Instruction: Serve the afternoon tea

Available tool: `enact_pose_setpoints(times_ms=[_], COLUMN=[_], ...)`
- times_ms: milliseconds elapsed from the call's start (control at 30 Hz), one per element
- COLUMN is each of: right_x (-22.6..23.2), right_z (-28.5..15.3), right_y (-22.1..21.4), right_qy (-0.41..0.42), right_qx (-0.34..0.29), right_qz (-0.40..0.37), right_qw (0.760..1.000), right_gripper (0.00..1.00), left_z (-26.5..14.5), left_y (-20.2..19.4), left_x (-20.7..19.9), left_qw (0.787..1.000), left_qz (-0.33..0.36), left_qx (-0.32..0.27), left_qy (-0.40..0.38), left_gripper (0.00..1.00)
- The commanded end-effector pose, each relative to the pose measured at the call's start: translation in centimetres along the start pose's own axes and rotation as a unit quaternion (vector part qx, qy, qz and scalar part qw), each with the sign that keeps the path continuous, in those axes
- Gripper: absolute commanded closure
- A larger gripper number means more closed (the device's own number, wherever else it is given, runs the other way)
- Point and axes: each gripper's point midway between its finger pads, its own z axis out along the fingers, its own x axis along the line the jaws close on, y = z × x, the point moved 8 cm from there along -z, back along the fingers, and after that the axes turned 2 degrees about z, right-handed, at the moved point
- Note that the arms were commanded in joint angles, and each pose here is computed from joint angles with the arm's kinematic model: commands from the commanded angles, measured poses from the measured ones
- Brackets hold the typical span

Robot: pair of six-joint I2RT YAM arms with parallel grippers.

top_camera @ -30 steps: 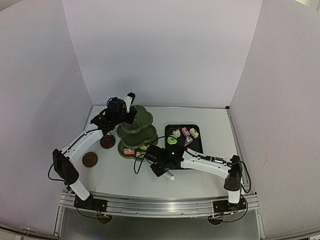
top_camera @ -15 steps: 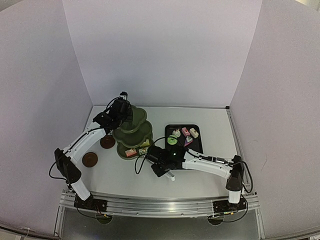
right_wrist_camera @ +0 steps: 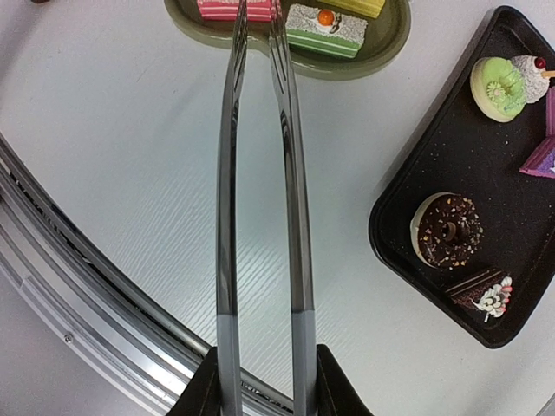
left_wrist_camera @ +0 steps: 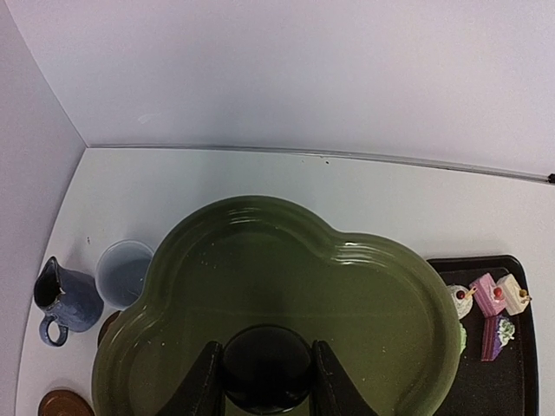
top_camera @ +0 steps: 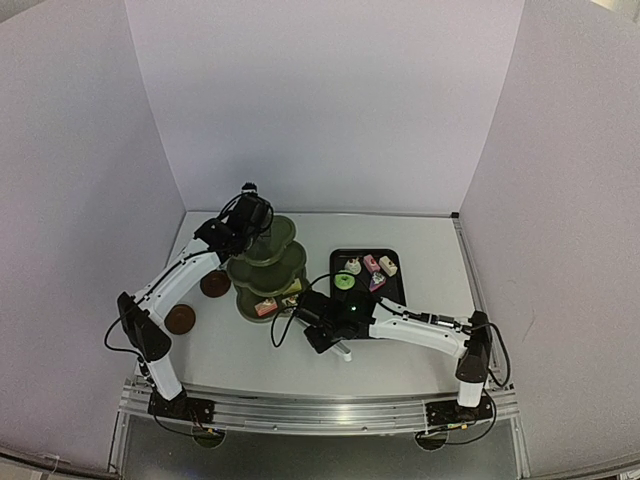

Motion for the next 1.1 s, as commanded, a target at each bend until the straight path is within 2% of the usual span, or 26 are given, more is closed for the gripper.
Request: enact_pose_setpoints(times_ms=[0,167,300,433,533,633,767,933,1000,1067], right_x=[-0.5,-0.5,-0.5,-0.6,-0.6,-0.7,-0.7,-0.6,-0.6,-0.6], right_z=[-2.1,-2.2,-2.3,-2.2,-2.5,-2.5,-2.7,-2.8,-2.8,-3.0], right_y=[0.7,0.7,0.6,0.5,0.6,0.5,0.5,0.6,0.6,0.7], right_qy=[0.009,0.009,0.011,0.011,0.012,0.012,0.013,0.016,0.018,0.018], right_qx=[-0.039,-0.041,-0.041,-0.041,-0.044,-0.044,-0.045,-0.047,-0.048,-0.050], right_qz=[0.015,0.015,0.016,0.018,0.019,0.020,0.018,0.014,0.013,0.014], right_qw=[0.999,0.999,0.999,0.999,0.999,0.999,0.999,0.999,0.999,0.998], right_gripper=[0.73,0.73,0.73,0.73,0.73,0.73,0.73,0.73,0.73,0.73], left_z=[-1.5,-1.9,-3.6,-5.1,-5.9,-6.7,-6.2,-6.5,-6.5,-5.9], left_y=[2.2,2.1,3.6,4.0,3.6,3.2,4.0,3.3,3.0,3.0], left_x=[-0.5,-0.6,-0.3,-0.2,-0.2,0.6,4.7,5.3,5.1,4.9], left_qw=[0.998,0.998,0.995,0.990,0.980,0.946,0.893,0.820,0.796,0.782], left_qz=[-0.041,-0.024,0.005,0.057,0.119,0.183,0.190,0.306,0.335,0.350], left_qx=[-0.040,-0.040,-0.074,-0.087,-0.087,-0.078,-0.059,-0.080,-0.087,-0.092], left_qy=[-0.025,-0.043,-0.060,-0.090,-0.136,-0.258,-0.404,-0.476,-0.496,-0.508], left_gripper=[0.84,0.59,0.38,0.12,0.01,0.00,0.00,0.00,0.00,0.00])
